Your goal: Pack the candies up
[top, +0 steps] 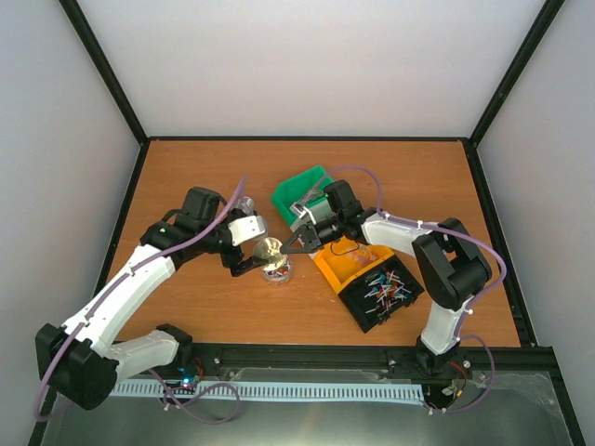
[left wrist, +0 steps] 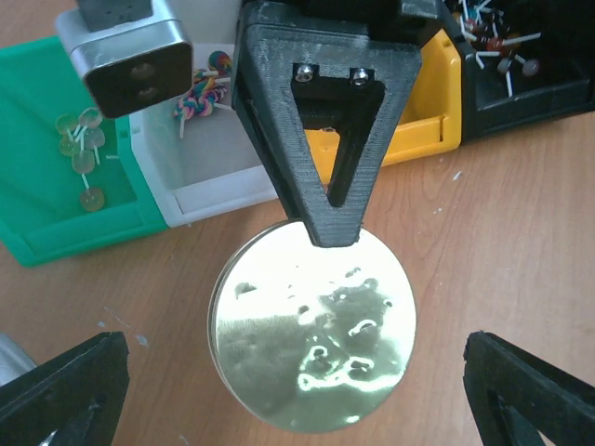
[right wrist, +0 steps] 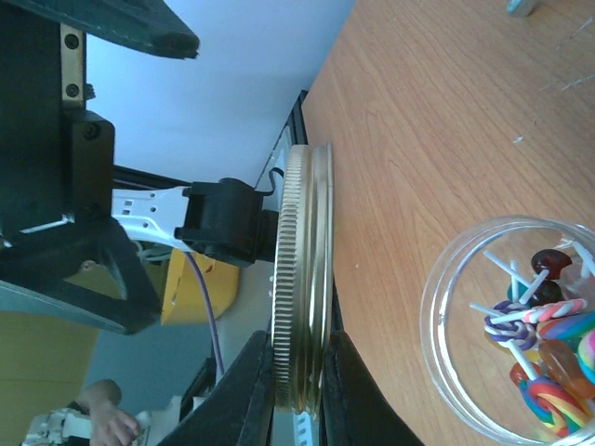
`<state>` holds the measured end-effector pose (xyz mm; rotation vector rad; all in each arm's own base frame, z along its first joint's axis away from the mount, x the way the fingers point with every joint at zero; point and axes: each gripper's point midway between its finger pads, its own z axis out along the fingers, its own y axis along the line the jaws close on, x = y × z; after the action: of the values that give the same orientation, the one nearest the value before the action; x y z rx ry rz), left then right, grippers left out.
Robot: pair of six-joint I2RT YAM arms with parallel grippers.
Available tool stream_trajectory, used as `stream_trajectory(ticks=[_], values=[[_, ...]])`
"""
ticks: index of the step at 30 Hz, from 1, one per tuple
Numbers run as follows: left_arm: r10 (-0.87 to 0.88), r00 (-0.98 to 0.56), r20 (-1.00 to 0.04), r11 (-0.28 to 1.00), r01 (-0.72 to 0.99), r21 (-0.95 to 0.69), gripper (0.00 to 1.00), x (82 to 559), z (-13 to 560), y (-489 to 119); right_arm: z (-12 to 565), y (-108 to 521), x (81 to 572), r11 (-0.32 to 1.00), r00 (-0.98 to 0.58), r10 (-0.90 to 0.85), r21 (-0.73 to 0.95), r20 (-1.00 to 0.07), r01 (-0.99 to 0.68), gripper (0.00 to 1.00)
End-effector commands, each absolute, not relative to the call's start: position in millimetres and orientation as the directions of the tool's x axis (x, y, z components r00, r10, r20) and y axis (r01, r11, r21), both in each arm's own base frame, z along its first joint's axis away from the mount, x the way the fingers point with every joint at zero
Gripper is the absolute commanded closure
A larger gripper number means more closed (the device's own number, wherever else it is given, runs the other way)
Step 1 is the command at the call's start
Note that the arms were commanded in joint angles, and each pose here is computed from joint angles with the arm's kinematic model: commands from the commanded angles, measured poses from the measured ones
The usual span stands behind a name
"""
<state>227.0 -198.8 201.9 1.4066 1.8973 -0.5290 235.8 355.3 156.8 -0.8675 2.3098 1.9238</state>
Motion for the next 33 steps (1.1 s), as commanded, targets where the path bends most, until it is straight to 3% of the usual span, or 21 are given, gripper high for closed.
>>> stream_trajectory(ticks=[1,10,22,33], values=[[0.710,-0.014,-0.704,0.222,0.953,0.205,0.00,232,197,-212,163,356,233,0.042,-0.849,-0.402,0.919,-0.343,-0.391,0.97],[0.757,0.056,-0.651,0.136,0.961,0.241,0.00,223,172,-221,165,356,231,0.033,-0.852,-0.406,0.926,-0.331,-0.375,0.97],[0.804,0.102,-0.586,0.141,0.925,0.354,0.11,236,163,-222,165,355,230,0.024,-0.866,-0.405,0.943,-0.294,-0.332,0.97],[0.832,0.154,-0.533,0.078,0.919,0.387,0.03,228,150,-225,161,354,233,0.033,-0.879,-0.400,0.954,-0.261,-0.299,0.97]])
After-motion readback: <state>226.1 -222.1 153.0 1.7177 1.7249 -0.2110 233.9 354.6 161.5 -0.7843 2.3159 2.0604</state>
